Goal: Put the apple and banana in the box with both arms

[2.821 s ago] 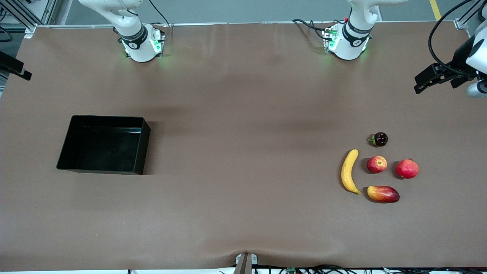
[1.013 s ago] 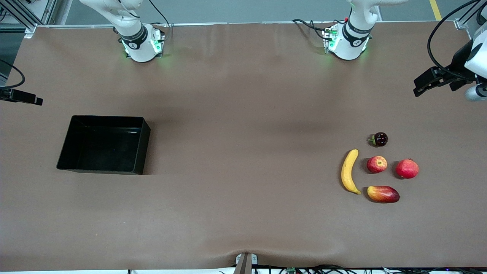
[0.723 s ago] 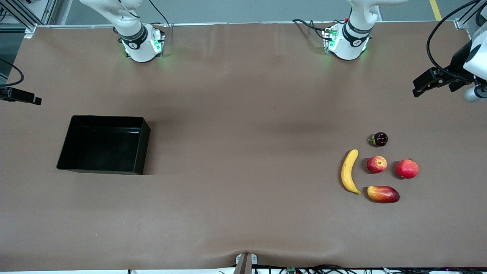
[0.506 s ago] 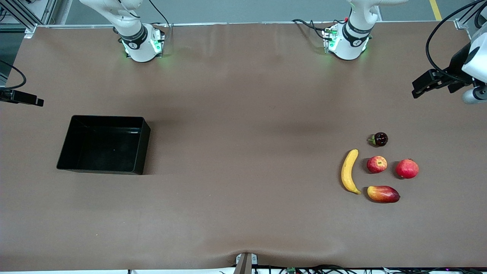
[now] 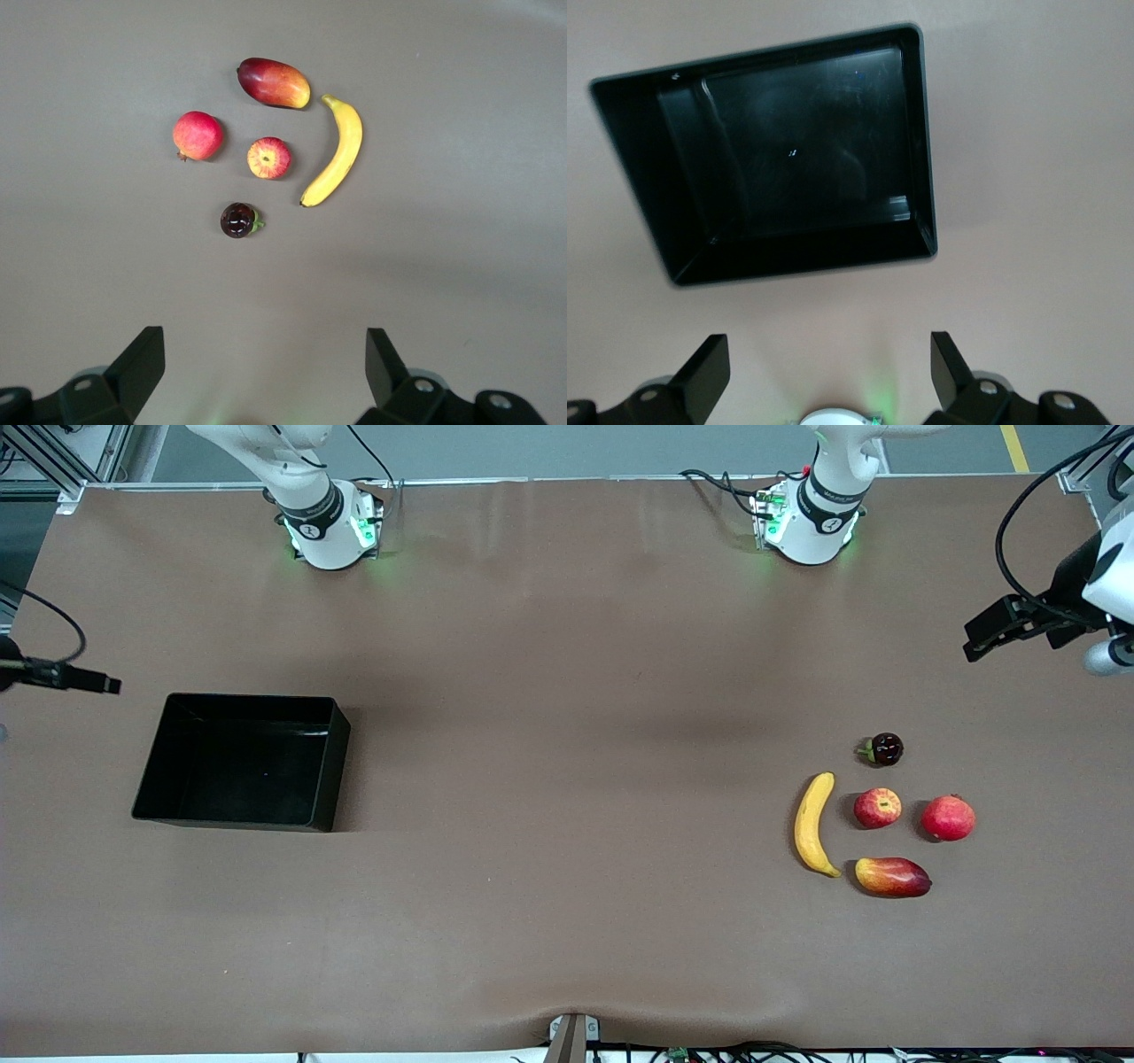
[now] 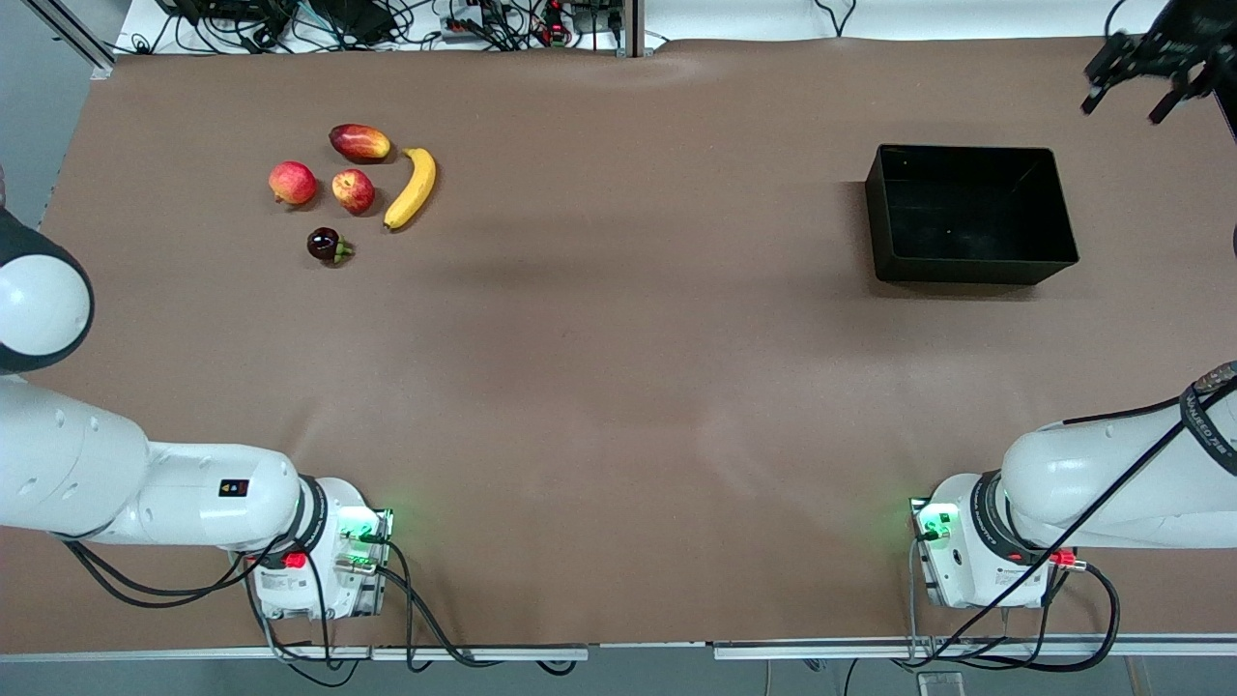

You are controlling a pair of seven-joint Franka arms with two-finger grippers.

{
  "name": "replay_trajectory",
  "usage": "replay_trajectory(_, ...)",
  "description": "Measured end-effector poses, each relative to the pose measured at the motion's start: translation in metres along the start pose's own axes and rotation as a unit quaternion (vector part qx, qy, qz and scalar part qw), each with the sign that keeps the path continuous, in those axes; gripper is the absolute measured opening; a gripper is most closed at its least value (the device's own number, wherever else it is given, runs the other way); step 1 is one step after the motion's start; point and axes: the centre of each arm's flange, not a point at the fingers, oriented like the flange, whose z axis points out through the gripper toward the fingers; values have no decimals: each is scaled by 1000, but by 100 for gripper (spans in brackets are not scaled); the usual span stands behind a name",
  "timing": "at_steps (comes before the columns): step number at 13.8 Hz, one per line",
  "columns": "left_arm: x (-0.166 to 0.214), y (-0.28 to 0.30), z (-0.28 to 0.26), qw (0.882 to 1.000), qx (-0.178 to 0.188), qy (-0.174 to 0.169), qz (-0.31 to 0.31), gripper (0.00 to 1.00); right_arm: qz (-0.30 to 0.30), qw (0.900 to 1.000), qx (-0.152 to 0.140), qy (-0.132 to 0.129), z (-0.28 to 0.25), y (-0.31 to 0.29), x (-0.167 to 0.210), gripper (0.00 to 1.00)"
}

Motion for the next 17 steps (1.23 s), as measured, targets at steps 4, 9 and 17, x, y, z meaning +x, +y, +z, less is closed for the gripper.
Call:
replay_trajectory(4,46,-20,71,999,2,-24,-23,100,-38,999,2,-9,90,41,33,100)
replay_trajectory(9,82,-20,179,999,-2,-28,-27,100,-62,998,0,-1,137,72,54,100)
replay_trajectory(17,107,-25,266,998,-3,-50,-34,100,-100,995,-9,15,200,83,69,41)
